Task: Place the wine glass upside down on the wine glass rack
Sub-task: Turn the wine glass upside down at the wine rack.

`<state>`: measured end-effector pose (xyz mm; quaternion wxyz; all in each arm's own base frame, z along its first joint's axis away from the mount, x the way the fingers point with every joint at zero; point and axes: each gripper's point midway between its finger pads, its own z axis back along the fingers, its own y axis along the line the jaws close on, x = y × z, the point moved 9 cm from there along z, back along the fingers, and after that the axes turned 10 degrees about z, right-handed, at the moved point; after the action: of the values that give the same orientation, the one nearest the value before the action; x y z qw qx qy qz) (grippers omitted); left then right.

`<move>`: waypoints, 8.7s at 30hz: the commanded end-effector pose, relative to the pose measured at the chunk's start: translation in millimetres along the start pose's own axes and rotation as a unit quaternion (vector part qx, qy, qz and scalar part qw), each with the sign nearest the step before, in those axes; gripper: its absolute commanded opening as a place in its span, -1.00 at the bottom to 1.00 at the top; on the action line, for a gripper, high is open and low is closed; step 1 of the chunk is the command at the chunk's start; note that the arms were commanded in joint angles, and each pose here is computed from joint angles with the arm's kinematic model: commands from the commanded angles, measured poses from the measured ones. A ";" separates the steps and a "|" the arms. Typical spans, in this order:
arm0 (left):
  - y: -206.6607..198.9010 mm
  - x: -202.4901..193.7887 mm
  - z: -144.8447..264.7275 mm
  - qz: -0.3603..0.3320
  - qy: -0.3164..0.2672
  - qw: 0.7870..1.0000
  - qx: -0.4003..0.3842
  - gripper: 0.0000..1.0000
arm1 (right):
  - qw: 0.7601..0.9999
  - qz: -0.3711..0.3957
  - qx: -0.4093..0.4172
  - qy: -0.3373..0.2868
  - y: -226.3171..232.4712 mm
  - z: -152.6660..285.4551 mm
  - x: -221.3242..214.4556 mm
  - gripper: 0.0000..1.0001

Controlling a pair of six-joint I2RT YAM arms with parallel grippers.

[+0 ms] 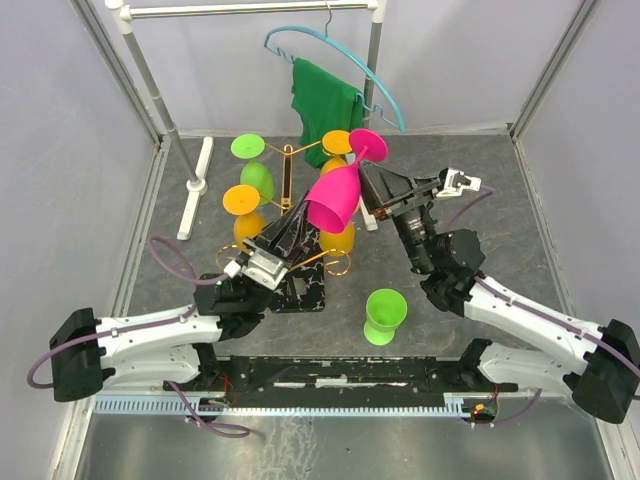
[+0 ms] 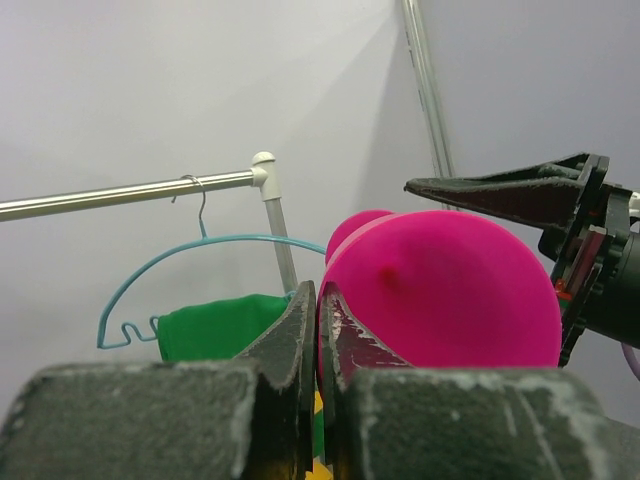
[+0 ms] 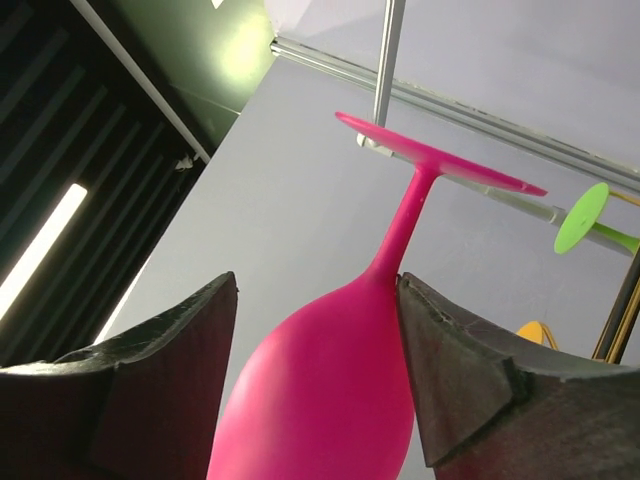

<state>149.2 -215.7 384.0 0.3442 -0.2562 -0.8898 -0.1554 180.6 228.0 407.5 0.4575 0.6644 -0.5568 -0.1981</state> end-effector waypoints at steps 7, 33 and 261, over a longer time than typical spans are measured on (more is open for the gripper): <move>6.1 21.7 -0.1 0.046 -0.054 0.997 0.014 -0.95 | 0.998 -0.037 0.051 -0.018 16.2 -11.6 0.8 0.17; 1.2 23.5 1.4 0.075 -0.057 0.996 -0.009 -0.82 | 0.997 -0.038 0.063 0.005 11.8 -14.5 -8.8 -0.71; 52.7 64.0 5.3 0.103 0.249 0.949 0.165 0.90 | 0.759 0.578 0.054 0.295 -94.5 190.1 21.6 0.26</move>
<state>138.2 -156.2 421.4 0.6157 -0.2350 -0.7509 -0.0424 90.4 149.1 225.7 0.5589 0.3195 -0.6707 0.3684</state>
